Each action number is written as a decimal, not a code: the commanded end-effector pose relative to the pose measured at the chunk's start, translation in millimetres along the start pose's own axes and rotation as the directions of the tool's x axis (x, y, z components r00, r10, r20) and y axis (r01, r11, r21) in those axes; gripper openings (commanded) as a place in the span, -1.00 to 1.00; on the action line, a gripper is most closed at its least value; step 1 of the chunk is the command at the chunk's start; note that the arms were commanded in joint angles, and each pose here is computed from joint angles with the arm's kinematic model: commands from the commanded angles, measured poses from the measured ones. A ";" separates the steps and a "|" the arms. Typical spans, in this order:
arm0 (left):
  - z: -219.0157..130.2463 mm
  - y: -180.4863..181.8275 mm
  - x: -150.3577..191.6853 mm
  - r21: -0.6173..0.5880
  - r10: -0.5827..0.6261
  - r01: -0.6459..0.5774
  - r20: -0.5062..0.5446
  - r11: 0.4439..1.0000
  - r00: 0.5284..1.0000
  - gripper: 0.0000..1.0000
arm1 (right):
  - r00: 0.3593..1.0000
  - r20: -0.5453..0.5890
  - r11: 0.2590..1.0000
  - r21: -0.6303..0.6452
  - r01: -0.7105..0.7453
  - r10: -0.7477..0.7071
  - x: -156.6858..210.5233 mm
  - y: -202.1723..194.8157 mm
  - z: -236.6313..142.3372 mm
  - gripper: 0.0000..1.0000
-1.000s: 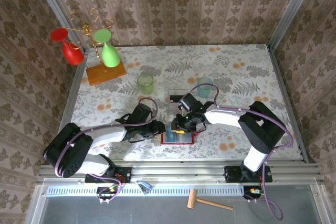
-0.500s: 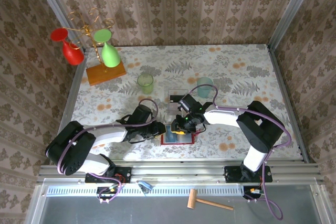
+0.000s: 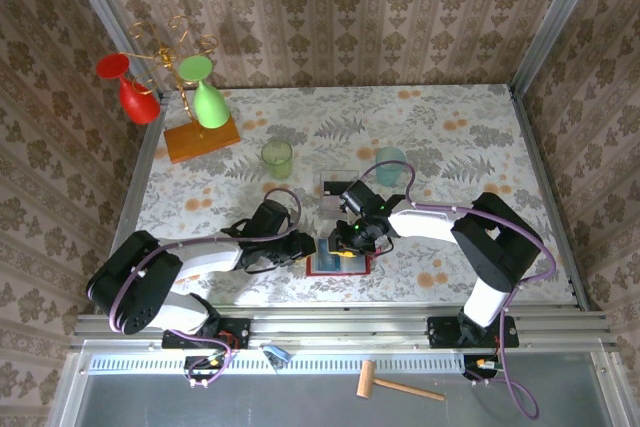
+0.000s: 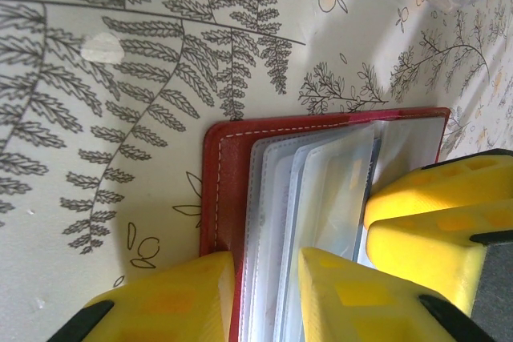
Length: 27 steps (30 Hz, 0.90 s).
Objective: Take the credit cards out of the card holder
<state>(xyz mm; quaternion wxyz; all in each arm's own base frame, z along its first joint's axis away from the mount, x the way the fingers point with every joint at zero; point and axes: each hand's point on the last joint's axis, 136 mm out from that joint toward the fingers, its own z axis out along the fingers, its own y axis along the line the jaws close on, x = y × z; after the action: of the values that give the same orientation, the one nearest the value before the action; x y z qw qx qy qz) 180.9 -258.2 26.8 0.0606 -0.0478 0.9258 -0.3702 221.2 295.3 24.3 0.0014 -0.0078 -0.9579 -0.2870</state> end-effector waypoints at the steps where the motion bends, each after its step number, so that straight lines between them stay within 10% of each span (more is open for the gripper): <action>1: -1.0 16.7 8.0 -0.052 -0.033 0.032 -0.021 0.998 0.999 -0.43 | 1.000 0.017 0.998 0.057 0.009 -0.010 -0.2 -6.9 -4.3 -0.42; 27: -16.9 -27.7 0.6 -0.011 0.053 -0.053 -0.008 0.999 0.999 -0.65 | 0.999 0.031 1.000 -0.010 0.009 -0.009 -1.0 3.7 -10.8 -0.43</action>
<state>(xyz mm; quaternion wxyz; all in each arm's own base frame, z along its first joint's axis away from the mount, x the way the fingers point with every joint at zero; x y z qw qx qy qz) 180.9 -261.7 56.8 0.0713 -0.0353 0.9260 -0.3691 227.8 296.4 41.4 -0.0266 -0.0032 -0.9545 -0.2969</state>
